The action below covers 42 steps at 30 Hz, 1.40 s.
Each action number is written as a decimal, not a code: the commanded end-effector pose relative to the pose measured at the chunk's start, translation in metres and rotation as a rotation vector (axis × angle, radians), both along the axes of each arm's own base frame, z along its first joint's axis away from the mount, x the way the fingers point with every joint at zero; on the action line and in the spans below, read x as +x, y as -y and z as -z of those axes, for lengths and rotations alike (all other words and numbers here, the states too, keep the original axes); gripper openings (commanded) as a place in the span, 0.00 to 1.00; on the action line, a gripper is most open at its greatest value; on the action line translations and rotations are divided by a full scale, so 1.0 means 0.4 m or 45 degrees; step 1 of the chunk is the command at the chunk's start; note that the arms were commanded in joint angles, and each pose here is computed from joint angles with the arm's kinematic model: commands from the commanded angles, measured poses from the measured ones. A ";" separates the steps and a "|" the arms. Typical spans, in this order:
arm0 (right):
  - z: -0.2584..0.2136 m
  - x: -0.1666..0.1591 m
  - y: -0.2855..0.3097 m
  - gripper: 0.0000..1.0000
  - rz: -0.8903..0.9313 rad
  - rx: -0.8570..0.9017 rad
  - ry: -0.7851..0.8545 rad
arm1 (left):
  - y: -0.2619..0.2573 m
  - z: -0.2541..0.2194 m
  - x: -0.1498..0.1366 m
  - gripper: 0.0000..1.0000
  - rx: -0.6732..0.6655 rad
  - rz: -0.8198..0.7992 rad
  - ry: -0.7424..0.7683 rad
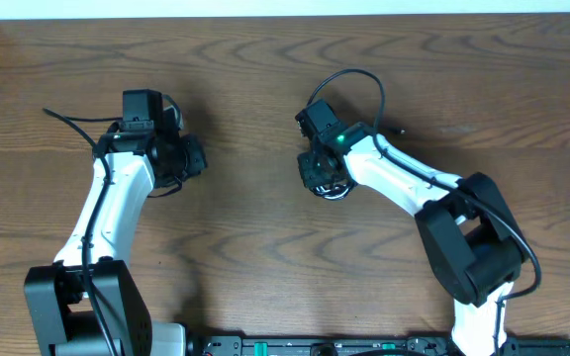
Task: Untangle cables
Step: 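Lower the right gripper onto the black-and-white cable bundle and grasp it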
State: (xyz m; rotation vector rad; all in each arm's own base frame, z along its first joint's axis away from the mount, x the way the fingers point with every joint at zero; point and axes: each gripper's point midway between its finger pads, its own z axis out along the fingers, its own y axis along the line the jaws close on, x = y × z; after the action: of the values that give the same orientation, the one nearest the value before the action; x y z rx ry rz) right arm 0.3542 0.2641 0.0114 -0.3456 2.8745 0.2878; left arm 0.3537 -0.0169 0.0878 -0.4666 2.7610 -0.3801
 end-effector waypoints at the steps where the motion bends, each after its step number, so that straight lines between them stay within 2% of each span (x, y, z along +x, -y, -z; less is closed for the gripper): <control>1: 0.038 0.001 0.006 0.20 0.015 -0.046 -0.015 | 0.001 0.014 0.006 0.09 -0.021 -0.062 -0.006; 4: 0.043 0.000 -0.001 0.19 0.013 -0.033 -0.020 | 0.000 0.004 0.032 0.09 -0.042 -0.118 0.039; 7: 0.024 0.005 -0.043 0.01 -0.014 0.081 -0.033 | -0.002 -0.003 0.048 0.10 -0.040 -0.117 0.077; 13: -0.026 0.060 -0.087 0.01 -0.046 0.229 0.036 | -0.002 0.001 0.044 0.10 -0.018 -0.070 0.077; 15: -0.056 0.066 -0.132 0.01 -0.175 0.363 0.061 | -0.001 0.001 0.043 0.09 -0.017 -0.057 0.078; 19: -0.118 0.081 -0.191 0.01 -0.269 0.610 0.082 | 0.002 0.001 0.042 0.09 -0.009 -0.013 0.084; 22: -0.172 0.078 -0.218 0.01 -0.356 0.809 0.065 | 0.010 -0.001 0.042 0.10 -0.030 -0.003 0.086; 26: -0.193 0.080 -0.207 0.01 -0.394 0.890 0.047 | 0.038 -0.008 0.042 0.13 -0.091 0.071 0.105; 32: -0.293 0.043 -0.212 0.01 -0.670 1.195 0.063 | 0.059 -0.001 0.043 0.14 -0.139 0.134 0.107; 36: -0.323 0.058 -0.193 0.01 -0.700 1.267 0.095 | 0.098 0.001 0.041 0.17 -0.252 0.187 0.102; 42: -0.320 0.077 -0.176 0.01 -0.591 1.270 0.035 | 0.155 -0.021 0.040 0.17 -0.407 0.332 0.157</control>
State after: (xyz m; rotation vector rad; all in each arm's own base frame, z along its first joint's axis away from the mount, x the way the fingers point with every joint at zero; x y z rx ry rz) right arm 0.3851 0.3330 0.1304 -0.7659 2.2122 1.5699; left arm 0.3732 -0.0606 0.0903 -0.2653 2.6811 -0.7438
